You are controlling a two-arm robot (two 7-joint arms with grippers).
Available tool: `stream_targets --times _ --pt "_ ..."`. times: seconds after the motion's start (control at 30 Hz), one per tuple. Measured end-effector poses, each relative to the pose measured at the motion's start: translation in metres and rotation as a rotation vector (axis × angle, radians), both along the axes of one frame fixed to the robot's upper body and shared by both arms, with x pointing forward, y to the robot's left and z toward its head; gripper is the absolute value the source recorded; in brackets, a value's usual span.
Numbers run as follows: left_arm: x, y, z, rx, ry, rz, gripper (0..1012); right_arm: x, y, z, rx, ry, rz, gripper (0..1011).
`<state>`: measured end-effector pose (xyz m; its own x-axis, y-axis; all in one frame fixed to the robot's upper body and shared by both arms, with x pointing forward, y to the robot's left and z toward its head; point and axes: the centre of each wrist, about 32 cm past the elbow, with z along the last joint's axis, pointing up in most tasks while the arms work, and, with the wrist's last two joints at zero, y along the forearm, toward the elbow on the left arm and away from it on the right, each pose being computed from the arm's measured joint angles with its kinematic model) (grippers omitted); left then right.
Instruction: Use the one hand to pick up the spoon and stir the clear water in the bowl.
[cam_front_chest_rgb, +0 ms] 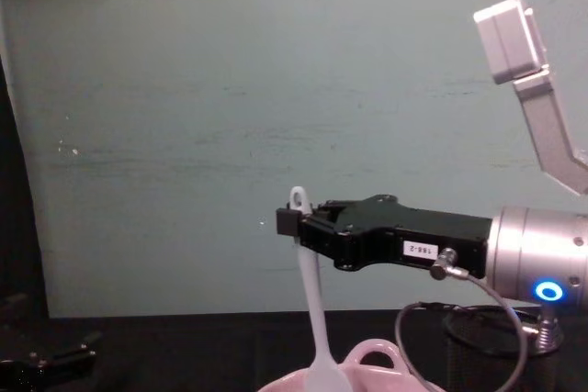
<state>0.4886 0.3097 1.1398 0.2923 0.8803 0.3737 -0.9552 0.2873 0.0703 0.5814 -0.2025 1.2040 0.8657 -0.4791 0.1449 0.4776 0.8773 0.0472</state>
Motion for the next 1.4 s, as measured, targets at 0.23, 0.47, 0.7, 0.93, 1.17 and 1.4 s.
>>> stream_targets --times 0.23,0.47,0.7,0.93,1.17,1.4 --pt "0.0 0.0 0.0 0.0 0.0 0.0 1005 -0.006 -0.009 0.002 -0.005 -0.019 -0.023 119" --pt "0.0 0.0 0.0 0.0 0.0 0.0 1005 -0.018 -0.021 0.005 -0.021 -0.011 -0.037 119" --pt "0.0 0.0 0.0 0.0 0.0 0.0 1005 -0.032 -0.026 0.004 -0.004 0.007 -0.027 119" --pt "0.0 0.0 0.0 0.0 0.0 0.0 1005 -0.041 -0.013 -0.002 0.042 0.034 0.039 119" --pt "0.0 0.0 0.0 0.0 0.0 0.0 1005 -0.031 0.006 -0.009 0.072 0.042 0.086 119" --pt "0.0 0.0 0.0 0.0 0.0 0.0 1005 -0.015 0.016 -0.013 0.085 0.016 0.07 119"
